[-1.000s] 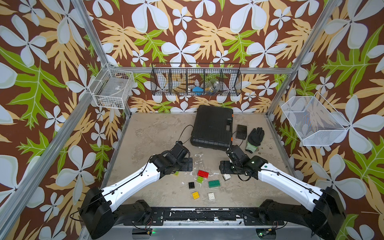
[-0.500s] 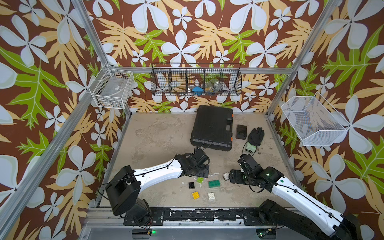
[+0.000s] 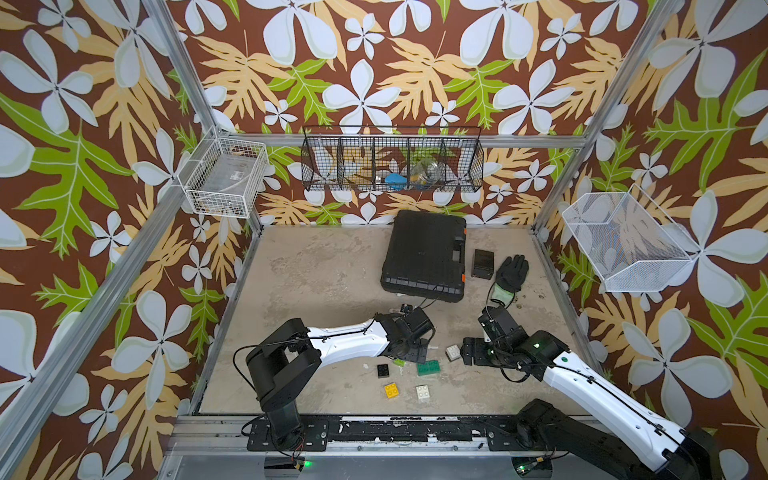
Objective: Assemble a giraffe with lego
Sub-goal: Pick up the lego brick from the center of the board.
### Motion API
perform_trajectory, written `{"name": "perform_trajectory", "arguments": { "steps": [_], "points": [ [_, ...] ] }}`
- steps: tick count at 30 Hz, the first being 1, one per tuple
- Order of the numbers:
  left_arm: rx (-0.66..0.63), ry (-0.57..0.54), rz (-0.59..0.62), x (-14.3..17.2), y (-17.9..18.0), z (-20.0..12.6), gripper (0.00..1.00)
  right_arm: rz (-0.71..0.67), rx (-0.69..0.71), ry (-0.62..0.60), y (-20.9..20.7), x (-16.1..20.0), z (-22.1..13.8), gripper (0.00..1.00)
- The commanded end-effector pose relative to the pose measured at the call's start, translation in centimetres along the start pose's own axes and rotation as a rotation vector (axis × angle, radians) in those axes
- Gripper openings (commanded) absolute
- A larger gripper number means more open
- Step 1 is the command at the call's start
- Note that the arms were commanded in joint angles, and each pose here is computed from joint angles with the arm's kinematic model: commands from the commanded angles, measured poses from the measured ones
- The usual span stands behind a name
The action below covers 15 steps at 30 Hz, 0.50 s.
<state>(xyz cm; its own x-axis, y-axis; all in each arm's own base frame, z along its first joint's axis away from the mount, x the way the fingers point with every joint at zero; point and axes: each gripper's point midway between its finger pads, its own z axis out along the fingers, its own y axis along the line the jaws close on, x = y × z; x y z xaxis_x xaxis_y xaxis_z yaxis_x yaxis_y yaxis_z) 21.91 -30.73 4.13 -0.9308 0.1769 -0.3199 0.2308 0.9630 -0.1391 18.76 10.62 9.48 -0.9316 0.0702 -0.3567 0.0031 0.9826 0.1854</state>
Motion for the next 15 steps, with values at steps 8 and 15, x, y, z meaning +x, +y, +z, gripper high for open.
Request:
{"name": "perform_trajectory", "arguments": {
  "steps": [8,15],
  "points": [
    [-0.066,-0.026,-0.009,-1.2,0.0,1.8,0.91,-0.035,-0.011,0.02,-0.2,-0.1,0.3,0.92],
    [-0.075,-0.022,-0.011,-1.3,-0.1,2.1,0.64,-0.045,-0.019,0.017,-0.1,-0.1,0.3,0.93]
  ]
}}
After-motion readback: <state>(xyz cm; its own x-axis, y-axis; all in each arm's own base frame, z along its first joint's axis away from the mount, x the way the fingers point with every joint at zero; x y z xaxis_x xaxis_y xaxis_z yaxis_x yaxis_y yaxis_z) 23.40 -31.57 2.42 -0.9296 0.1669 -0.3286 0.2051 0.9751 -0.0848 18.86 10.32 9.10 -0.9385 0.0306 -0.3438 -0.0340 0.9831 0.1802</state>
